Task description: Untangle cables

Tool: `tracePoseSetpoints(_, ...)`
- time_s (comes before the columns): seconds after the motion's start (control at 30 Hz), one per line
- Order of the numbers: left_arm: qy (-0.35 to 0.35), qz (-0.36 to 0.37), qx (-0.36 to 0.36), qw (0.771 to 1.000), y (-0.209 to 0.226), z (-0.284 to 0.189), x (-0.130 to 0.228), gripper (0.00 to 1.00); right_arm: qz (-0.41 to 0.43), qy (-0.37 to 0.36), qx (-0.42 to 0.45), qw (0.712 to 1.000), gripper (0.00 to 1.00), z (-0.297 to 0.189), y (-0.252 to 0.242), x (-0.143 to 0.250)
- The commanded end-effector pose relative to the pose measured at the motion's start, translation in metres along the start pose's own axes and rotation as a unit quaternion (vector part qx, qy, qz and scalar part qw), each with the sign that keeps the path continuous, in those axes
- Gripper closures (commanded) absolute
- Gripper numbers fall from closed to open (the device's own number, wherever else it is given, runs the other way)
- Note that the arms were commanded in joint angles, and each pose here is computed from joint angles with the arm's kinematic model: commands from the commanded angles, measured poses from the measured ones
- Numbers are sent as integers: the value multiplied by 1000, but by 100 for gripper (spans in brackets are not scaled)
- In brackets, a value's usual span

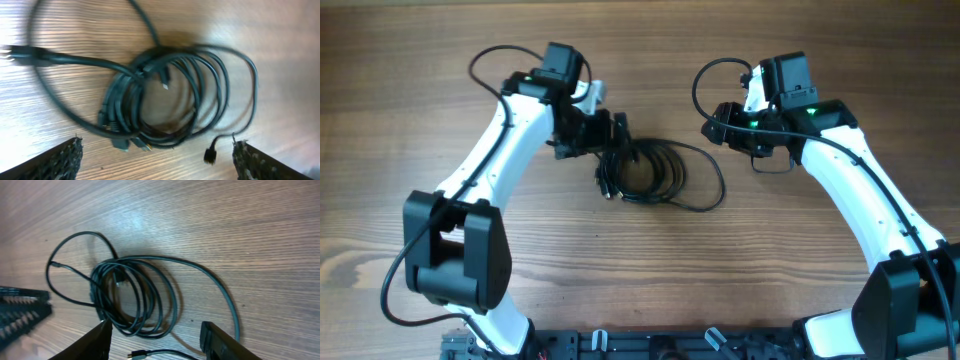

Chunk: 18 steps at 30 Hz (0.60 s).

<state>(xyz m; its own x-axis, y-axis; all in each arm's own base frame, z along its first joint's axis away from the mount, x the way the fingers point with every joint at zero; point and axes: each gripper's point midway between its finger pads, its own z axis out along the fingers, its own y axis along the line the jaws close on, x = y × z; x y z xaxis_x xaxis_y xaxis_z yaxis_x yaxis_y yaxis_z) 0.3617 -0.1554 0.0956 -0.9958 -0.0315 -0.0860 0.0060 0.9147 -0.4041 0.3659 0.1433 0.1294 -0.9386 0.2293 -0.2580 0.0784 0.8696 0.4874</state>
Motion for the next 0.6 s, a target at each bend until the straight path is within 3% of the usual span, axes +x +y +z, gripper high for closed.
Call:
tracePoseSetpoints(0.0, -37, -104, -65, 992, 16, -7, -6, 2, 4, -15, 22, 1000, 37, -3, -6, -9)
tracePoseSetpoints(0.07, -28, -116, -75, 990, 15, 4, 4, 10, 3, -18, 30, 999, 35, -3, -9, -9)
tracePoseSetpoints(0.23, -69, -151, -115, 979, 31, 31, 6, 49, 1, -16, 35, 999, 32, -2, -11, -8)
tracePoseSetpoints(0.3, -73, -161, -123, 977, 37, 35, 8, 72, 1, -14, 36, 999, 32, -2, -11, -7)
tracePoseSetpoints(0.33, -78, -160, -129, 976, 39, 34, 6, 94, 2, -14, 37, 999, 31, -2, -12, -7)
tracePoseSetpoints(0.47, -101, -122, -94, 983, 20, 23, -11, 96, 1, -14, 37, 999, 30, -2, -12, -7)
tracePoseSetpoints(0.57, -118, 2, 70, 991, -67, -33, -30, 96, 1, -17, 36, 999, 30, -2, -11, -9)
